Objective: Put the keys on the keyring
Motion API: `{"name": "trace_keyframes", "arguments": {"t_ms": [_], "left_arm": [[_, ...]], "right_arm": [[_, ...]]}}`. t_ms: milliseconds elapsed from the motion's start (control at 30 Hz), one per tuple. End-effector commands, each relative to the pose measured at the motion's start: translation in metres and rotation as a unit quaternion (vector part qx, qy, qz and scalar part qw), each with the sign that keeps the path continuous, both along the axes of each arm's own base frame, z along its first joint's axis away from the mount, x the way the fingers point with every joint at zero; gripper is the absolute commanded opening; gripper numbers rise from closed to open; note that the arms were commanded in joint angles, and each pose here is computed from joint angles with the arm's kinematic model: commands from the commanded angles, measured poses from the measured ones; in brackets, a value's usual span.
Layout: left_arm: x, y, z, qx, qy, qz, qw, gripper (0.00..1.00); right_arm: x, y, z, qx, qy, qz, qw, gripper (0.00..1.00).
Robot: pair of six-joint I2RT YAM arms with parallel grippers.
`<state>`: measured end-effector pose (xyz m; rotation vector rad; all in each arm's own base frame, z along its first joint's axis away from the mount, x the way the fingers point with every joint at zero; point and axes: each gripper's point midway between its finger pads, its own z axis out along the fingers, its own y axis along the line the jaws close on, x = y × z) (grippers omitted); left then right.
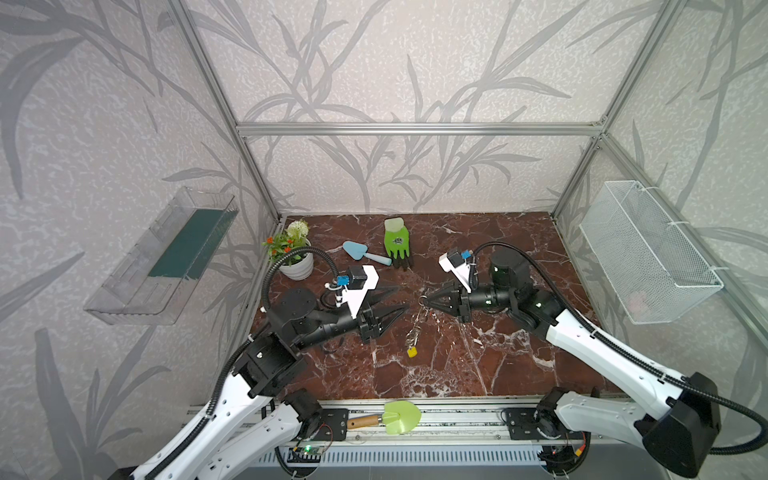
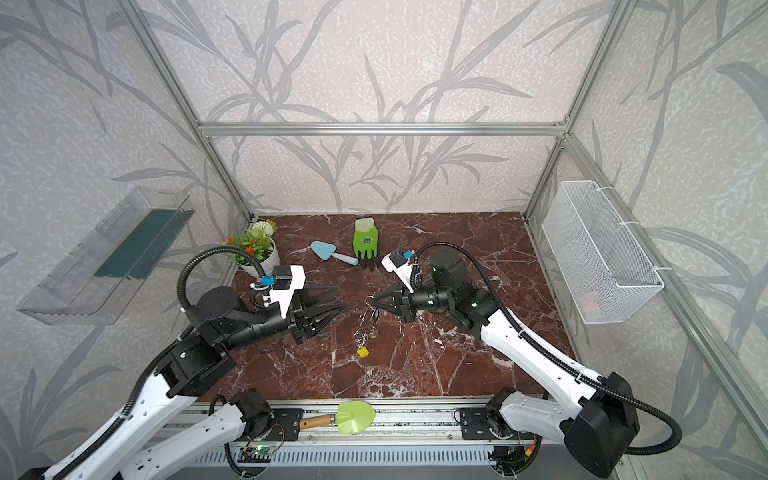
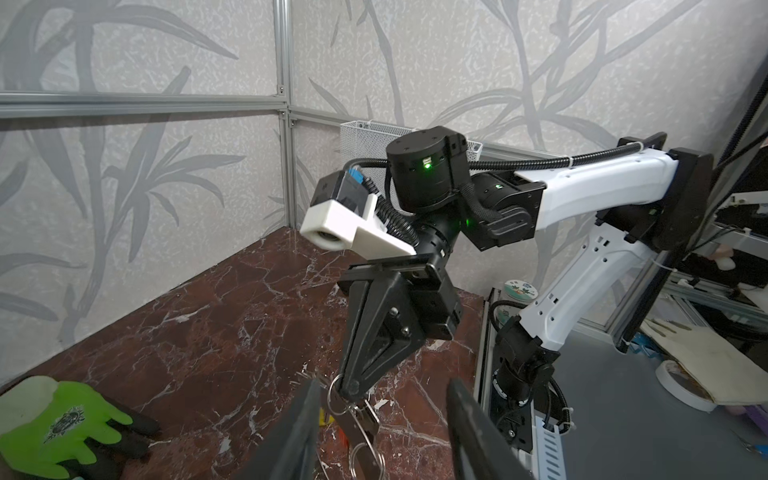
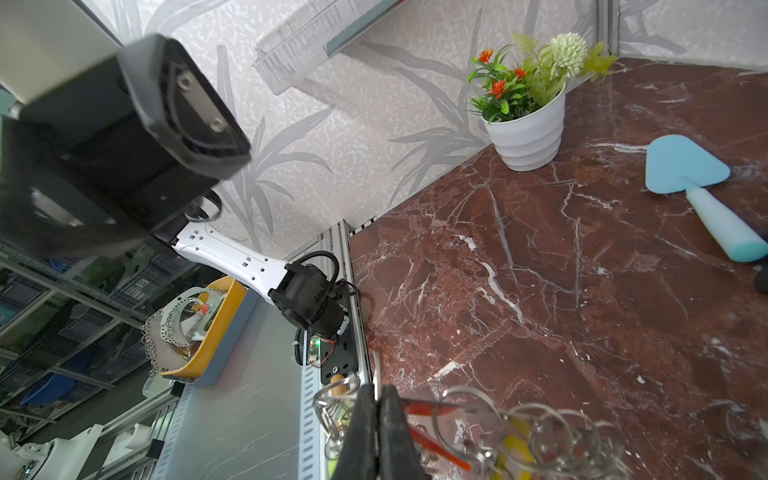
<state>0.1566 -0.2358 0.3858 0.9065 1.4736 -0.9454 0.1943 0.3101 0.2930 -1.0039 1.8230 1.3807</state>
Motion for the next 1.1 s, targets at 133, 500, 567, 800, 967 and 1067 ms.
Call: {"name": "trace_keyframes", "arguments": {"t_ms": [133, 500, 567, 800, 967, 1067], "left_arm": [[-0.010, -0.018, -0.056, 0.155, 0.045, -0.099, 0.982, 0.54], [0.014, -0.044, -0.068, 0.175, 0.050, -0.122, 0.976, 0.38], [0.016, -0.045, -0.071, 0.177, 0.053, -0.121, 0.975, 0.32], [0.017, -0.048, -0.073, 0.178, 0.061, -0.125, 0.974, 0.24], [0.017, -0.050, -0.073, 0.176, 0.064, -0.130, 0.974, 0.11], [0.018, -0.052, -0.073, 0.172, 0.070, -0.133, 0.974, 0.00]], "right_arm": [[-0.019, -0.004, 0.030, 0.013, -0.067, 0.022, 0.997, 0.00], [-0.026, -0.004, 0.030, 0.014, -0.074, 0.032, 0.997, 0.00], [-0.027, -0.003, 0.030, 0.015, -0.072, 0.034, 0.997, 0.00], [-0.028, -0.003, 0.030, 0.018, -0.071, 0.038, 0.997, 0.00], [-0.029, -0.003, 0.030, 0.019, -0.071, 0.038, 0.997, 0.00], [-0.029, -0.003, 0.030, 0.019, -0.071, 0.039, 0.997, 0.00]]}}
